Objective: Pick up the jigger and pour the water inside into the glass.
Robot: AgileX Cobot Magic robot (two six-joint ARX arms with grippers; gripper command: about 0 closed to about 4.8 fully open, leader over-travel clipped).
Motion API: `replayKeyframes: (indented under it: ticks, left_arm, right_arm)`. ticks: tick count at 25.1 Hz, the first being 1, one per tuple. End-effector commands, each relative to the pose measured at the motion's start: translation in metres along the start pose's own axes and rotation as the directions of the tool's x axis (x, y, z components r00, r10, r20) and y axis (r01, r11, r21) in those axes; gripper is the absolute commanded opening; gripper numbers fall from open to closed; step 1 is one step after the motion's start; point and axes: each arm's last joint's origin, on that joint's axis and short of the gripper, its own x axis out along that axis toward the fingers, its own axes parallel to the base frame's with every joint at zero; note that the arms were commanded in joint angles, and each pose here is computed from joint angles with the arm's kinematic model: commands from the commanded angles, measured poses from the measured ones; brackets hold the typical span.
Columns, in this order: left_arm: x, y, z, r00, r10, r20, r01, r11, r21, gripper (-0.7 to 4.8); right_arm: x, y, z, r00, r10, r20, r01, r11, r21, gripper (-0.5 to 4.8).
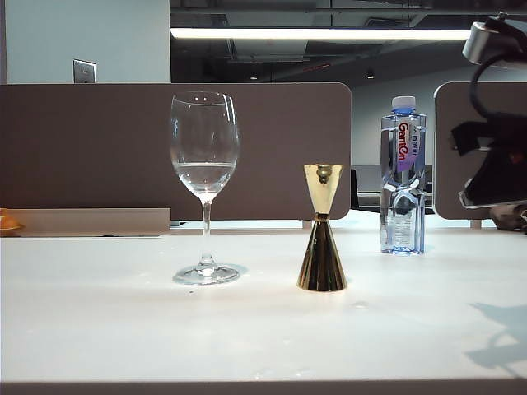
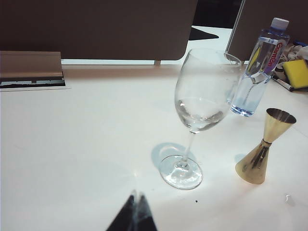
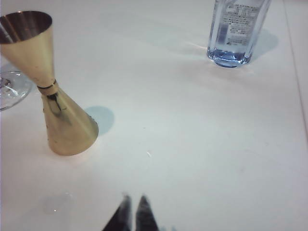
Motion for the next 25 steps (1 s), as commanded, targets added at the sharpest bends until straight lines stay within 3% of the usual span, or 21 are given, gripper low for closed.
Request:
replayKeyframes:
  ticks: [1, 17, 22, 25]
  left_arm:
    - [0.000, 0.000, 0.003, 1.000, -0.001, 0.017, 0.001, 1.000, 0.005, 0.03]
    - [-0.001, 0.000, 0.002, 1.000, 0.000, 0.017, 0.000, 1.000, 0.004, 0.03]
    - [-0.002, 0.001, 0.003, 1.000, 0.012, 0.024, -0.012, 1.000, 0.004, 0.03]
    - [-0.005, 0.006, 0.004, 0.996, 0.083, 0.046, -0.083, 0.997, 0.002, 0.03]
  right_arm:
    - [0.000, 0.000, 0.003, 1.000, -0.002, 0.026, 0.002, 1.000, 0.005, 0.22]
    - [-0.001, 0.000, 0.004, 1.000, 0.002, 0.027, -0.002, 1.000, 0.005, 0.22]
    - [-0.013, -0.002, 0.011, 0.996, 0.015, 0.087, -0.017, 1.000, 0.024, 0.22]
    - [-0.023, -0.008, 0.019, 0.986, 0.000, 0.167, -0.009, 0.998, 0.054, 0.22]
